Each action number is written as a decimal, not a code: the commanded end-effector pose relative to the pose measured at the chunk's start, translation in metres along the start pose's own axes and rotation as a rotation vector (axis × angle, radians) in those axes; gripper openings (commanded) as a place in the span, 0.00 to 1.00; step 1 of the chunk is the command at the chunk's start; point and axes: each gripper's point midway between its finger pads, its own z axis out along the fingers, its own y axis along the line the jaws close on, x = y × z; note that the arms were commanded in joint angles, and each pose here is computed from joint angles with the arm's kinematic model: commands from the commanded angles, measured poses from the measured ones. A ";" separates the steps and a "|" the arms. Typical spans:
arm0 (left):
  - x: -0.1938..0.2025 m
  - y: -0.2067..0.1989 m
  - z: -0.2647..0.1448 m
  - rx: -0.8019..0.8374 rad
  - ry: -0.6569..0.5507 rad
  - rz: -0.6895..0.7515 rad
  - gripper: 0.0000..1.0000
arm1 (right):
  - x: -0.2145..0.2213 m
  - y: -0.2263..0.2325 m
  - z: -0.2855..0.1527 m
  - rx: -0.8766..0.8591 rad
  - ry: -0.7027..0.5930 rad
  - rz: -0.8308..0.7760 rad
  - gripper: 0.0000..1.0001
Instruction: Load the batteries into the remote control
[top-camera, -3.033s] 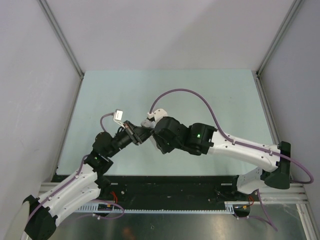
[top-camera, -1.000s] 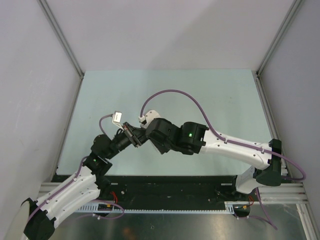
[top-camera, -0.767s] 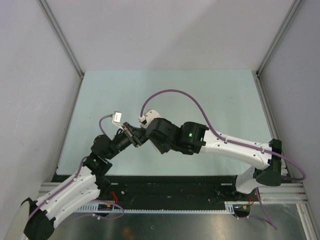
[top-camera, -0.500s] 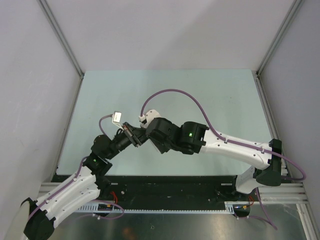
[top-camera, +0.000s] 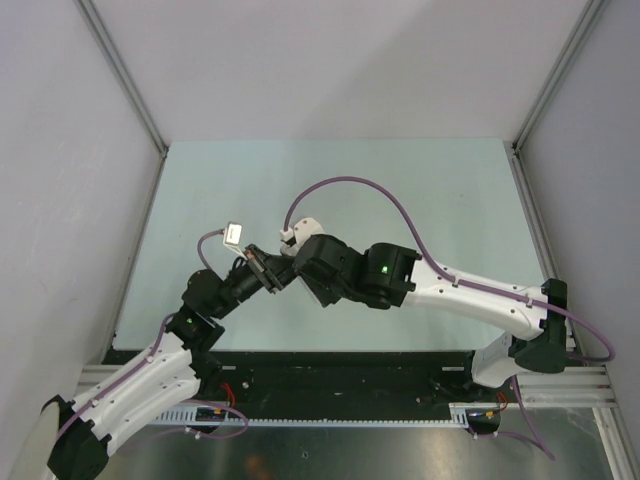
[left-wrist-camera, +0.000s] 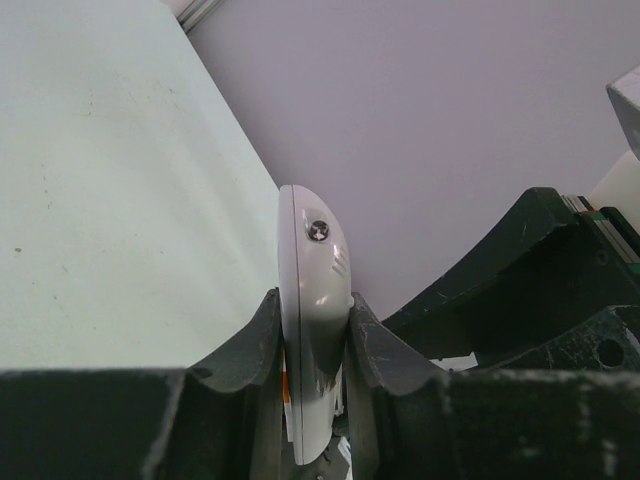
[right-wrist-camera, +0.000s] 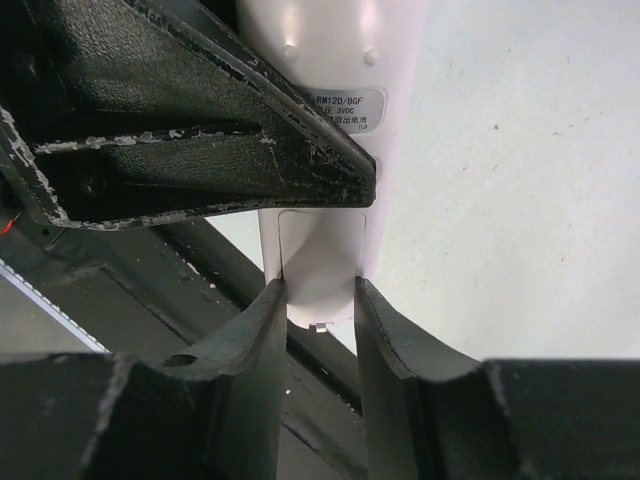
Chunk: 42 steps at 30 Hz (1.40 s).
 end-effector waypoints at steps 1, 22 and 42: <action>0.000 -0.047 -0.006 0.177 0.027 -0.028 0.00 | -0.030 -0.017 -0.005 0.057 -0.126 0.076 0.34; 0.001 -0.044 -0.006 0.166 0.027 -0.034 0.00 | -0.032 -0.016 -0.007 0.048 -0.127 0.088 0.51; 0.009 -0.032 0.001 0.117 0.064 -0.127 0.00 | -0.037 -0.013 -0.009 -0.017 -0.137 0.137 0.63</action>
